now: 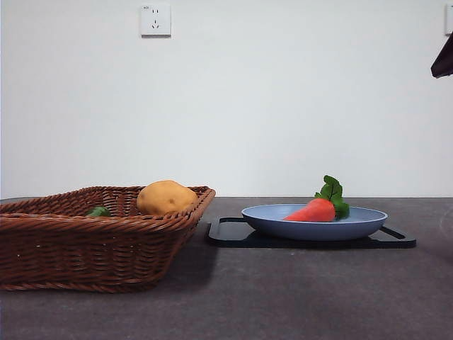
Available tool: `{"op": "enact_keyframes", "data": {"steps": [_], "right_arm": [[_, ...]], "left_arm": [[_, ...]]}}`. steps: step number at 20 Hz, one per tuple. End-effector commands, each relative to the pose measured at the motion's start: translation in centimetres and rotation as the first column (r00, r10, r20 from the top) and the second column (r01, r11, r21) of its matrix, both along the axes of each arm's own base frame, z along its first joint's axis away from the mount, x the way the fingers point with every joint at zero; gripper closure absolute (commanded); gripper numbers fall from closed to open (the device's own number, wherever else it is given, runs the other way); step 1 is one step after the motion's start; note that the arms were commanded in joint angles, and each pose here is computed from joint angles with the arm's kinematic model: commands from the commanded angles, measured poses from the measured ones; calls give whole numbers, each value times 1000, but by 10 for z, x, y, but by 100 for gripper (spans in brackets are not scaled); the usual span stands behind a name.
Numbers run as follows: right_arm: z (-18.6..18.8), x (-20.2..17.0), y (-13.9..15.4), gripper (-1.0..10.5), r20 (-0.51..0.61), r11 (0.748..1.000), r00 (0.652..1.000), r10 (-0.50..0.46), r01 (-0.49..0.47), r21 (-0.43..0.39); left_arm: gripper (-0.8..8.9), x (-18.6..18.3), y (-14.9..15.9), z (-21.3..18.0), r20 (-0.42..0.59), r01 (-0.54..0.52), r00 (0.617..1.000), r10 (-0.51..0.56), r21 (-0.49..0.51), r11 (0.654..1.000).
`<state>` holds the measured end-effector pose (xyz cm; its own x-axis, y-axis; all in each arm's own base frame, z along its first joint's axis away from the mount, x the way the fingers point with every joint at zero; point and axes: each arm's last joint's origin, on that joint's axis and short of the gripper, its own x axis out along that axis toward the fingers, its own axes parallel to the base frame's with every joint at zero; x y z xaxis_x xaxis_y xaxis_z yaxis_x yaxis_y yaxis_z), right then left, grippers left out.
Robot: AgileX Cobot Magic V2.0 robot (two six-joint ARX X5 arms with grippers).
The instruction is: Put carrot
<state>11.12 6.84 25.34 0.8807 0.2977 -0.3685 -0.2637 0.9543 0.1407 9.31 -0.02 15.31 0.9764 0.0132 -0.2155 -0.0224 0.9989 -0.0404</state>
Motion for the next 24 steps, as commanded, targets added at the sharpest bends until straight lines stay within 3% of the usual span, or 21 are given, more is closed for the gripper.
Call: {"op": "enact_keyframes", "data": {"steps": [1, 15, 18, 24], "right_arm": [[3, 0, 1, 943, 11, 1000, 1000, -3, 3, 20], [4, 0, 1, 943, 14, 1000, 1000, -1, 0, 14], [10, -8, -14, 943, 132, 992, 991, -11, 28, -122], [-9, -15, -51, 943, 295, 993, 948, -121, 120, 21]], "left_arm": [[805, 0, 0, -3, 0, -6, 1000, 6, -24, 1000], [805, 1, 0, -3, -2, -8, 1000, 7, -23, 1000], [805, 1, 0, -3, -2, -8, 1000, 7, -23, 1000], [805, 1, 0, -3, -2, -8, 1000, 8, -23, 1000]]}}
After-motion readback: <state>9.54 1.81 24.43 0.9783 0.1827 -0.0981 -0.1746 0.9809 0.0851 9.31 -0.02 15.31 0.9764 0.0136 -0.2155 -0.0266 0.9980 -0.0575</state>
